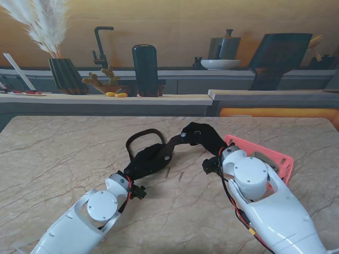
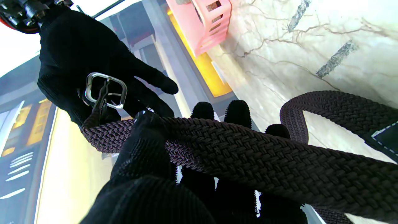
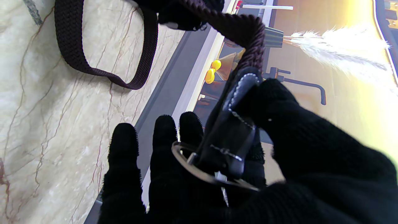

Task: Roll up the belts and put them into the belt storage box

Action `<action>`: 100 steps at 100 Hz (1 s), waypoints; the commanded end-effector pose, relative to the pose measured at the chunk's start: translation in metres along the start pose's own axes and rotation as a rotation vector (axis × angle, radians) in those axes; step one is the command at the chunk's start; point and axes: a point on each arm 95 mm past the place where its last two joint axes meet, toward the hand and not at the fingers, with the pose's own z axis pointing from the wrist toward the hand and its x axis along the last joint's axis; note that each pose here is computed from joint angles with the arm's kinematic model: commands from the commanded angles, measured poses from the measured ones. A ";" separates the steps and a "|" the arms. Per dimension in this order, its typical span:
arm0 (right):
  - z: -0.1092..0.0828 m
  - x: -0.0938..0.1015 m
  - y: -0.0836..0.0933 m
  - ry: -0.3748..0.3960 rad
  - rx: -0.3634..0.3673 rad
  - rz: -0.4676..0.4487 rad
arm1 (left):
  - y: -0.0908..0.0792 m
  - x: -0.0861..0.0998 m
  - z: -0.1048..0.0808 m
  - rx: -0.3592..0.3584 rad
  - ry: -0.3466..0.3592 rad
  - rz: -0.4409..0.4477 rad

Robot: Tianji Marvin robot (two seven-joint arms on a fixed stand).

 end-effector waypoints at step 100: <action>0.024 -0.011 -0.011 -0.067 -0.175 -0.324 | 0.012 0.012 -0.001 0.066 -0.064 -0.261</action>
